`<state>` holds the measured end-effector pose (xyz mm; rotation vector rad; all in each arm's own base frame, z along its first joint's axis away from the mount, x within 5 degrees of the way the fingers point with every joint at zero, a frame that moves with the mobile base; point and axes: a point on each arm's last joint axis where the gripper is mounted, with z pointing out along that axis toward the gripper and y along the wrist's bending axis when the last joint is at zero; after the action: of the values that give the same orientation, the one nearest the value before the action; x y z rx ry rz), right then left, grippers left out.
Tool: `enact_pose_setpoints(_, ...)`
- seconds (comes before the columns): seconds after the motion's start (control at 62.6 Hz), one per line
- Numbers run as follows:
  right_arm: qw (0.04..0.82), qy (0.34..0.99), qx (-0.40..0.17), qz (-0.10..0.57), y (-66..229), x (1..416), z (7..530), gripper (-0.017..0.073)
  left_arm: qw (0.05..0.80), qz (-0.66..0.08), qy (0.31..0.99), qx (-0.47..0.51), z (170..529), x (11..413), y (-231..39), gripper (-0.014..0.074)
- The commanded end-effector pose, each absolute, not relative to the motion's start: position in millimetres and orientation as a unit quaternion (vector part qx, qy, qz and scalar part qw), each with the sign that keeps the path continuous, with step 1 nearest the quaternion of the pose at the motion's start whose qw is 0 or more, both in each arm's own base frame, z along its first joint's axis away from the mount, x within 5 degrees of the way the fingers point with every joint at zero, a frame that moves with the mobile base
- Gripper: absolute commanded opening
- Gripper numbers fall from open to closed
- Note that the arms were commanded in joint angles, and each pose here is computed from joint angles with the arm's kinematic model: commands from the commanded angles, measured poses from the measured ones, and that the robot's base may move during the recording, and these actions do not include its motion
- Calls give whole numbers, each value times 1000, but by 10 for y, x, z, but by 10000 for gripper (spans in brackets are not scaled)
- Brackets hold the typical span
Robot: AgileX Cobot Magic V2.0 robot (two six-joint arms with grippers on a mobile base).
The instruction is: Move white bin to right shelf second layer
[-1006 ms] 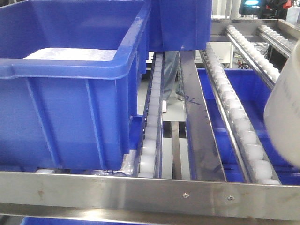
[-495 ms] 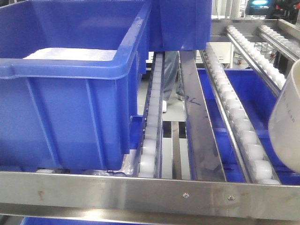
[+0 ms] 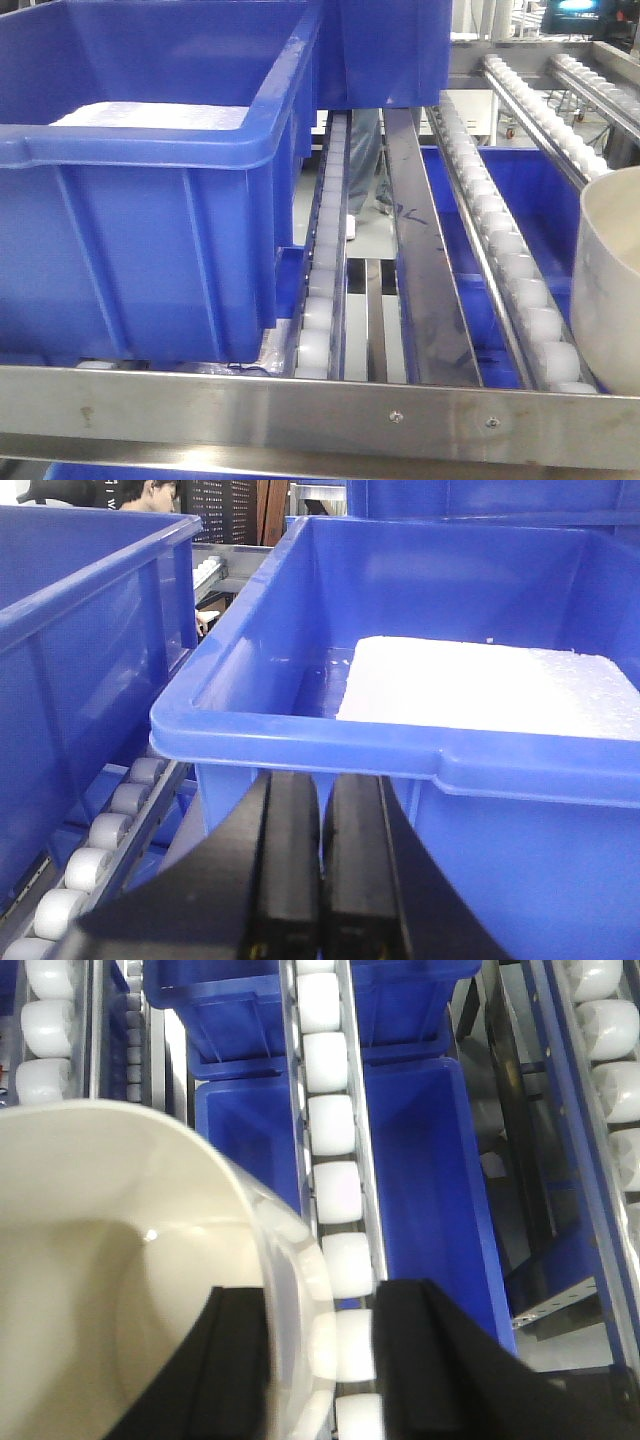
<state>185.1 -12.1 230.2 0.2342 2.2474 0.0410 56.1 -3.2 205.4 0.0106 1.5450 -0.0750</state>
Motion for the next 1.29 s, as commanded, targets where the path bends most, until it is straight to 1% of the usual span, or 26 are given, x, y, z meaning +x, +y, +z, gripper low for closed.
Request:
enact_pose_setpoints(0.0, 495, 864, 88, 13, -142, 1923, 2566, 374, 740, -38, 672, 0, 2045, 557, -27, 85)
enact_pose_setpoints(0.144, 516, 852, 87, 13, -137, 1847, 2746, 370, 740, -38, 672, 0, 2045, 557, -27, 85)
enact_pose_setpoints(0.208, 533, 842, 86, 14, -133, 1787, 2817, 337, 740, -38, 672, 0, 2045, 557, -27, 85)
enact_pose_setpoints(0.287, 549, 831, 84, 14, -127, 1714, 2887, 235, 740, -38, 672, 0, 2045, 557, -27, 85)
enact_pose_setpoints(0.367, 565, 821, 83, 14, -121, 1623, 2931, 76, 740, -38, 672, 0, 2045, 557, -27, 85)
enact_pose_setpoints(0.399, 570, 817, 82, 14, -118, 1583, 2938, 38, 740, -38, 672, 0, 2045, 557, -27, 85)
enact_pose_setpoints(0.431, 576, 814, 81, 14, -113, 1539, 2942, 59, 740, -38, 672, 0, 2045, 557, -27, 85)
enact_pose_setpoints(0.527, 598, 798, 72, 21, -76, 1393, 2954, 51, 740, -38, 672, 0, 2045, 557, -27, 85)
enact_pose_setpoints(0.639, 631, 774, 39, 27, -9, 1193, 2971, 51, 740, -38, 672, 0, 2045, 557, -27, 85)
enact_pose_setpoints(0.718, 642, 766, 21, 37, 32, 1054, 2944, 51, 740, -38, 672, 0, 2045, 557, -27, 85)
enact_pose_setpoints(0.83, 647, 761, 16, 41, 40, 925, 2939, 51, 740, -38, 672, 0, 2045, 557, -27, 85)
enact_pose_setpoints(1.102, 651, 758, 16, 42, 39, 897, 2946, 51, 740, -38, 672, 0, 2045, 557, -27, 85)
enact_pose_setpoints(1.213, 664, 746, 14, 42, 39, 901, 2977, 51, 740, -38, 672, 0, 2045, 557, -27, 85)
enact_pose_setpoints(1.277, 679, 734, 1, 31, 39, 907, 2962, 51, 740, -38, 672, 0, 2045, 557, -27, 85)
